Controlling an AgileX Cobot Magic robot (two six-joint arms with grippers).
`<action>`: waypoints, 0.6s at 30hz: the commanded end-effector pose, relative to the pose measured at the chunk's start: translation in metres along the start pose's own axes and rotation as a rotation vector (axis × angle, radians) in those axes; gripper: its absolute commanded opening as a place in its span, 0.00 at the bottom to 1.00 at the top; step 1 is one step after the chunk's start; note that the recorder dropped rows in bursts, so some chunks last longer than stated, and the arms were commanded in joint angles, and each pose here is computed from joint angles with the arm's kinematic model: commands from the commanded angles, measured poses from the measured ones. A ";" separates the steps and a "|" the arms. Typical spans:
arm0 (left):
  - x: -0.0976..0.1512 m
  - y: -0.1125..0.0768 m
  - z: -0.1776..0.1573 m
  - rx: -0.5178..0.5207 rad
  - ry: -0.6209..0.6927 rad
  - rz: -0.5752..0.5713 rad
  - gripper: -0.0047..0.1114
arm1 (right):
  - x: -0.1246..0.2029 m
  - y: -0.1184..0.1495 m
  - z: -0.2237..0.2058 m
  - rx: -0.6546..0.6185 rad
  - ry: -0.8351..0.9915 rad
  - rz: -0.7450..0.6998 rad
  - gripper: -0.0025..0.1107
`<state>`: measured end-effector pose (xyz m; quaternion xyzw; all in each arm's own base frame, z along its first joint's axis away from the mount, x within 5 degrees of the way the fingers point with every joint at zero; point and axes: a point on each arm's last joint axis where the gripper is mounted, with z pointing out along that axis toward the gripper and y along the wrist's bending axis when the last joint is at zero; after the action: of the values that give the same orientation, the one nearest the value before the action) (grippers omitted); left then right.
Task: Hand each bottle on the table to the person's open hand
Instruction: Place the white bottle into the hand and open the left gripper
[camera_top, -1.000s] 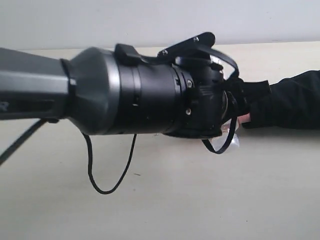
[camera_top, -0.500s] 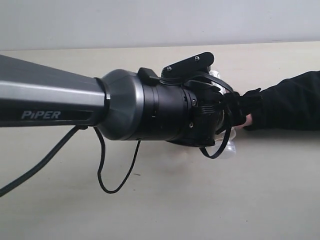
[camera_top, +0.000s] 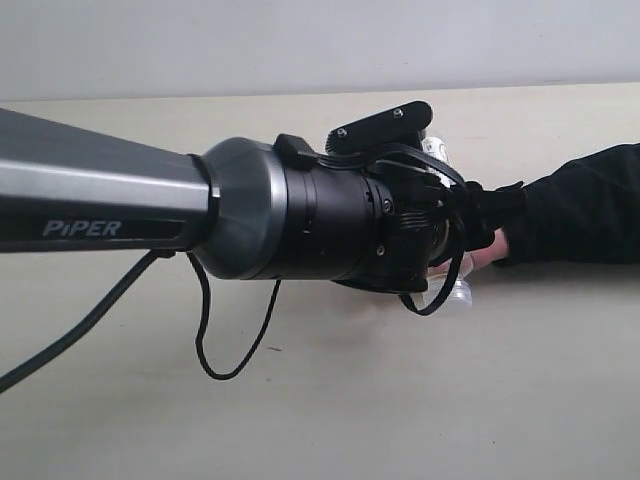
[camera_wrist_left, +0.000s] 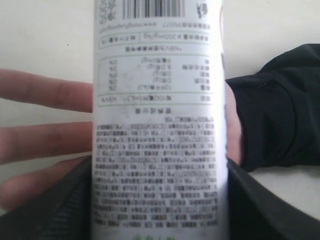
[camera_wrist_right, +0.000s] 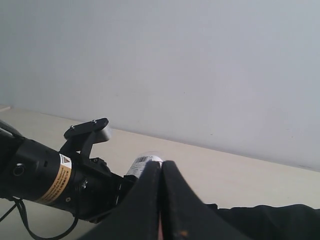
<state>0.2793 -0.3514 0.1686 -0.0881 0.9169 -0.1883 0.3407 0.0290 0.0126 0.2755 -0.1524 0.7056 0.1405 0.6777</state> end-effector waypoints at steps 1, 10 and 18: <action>0.001 -0.001 0.001 0.017 0.005 0.021 0.04 | 0.000 0.000 0.000 -0.005 -0.012 0.002 0.02; 0.005 0.001 0.004 0.003 0.030 0.010 0.39 | 0.000 0.000 0.000 -0.005 -0.012 0.002 0.02; 0.004 0.001 0.004 -0.002 0.028 0.035 0.77 | 0.000 0.000 0.000 -0.005 -0.012 0.002 0.02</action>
<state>0.2778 -0.3533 0.1628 -0.0722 0.9229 -0.1859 0.3294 0.0290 0.0126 0.2755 -0.1524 0.7056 0.1405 0.6777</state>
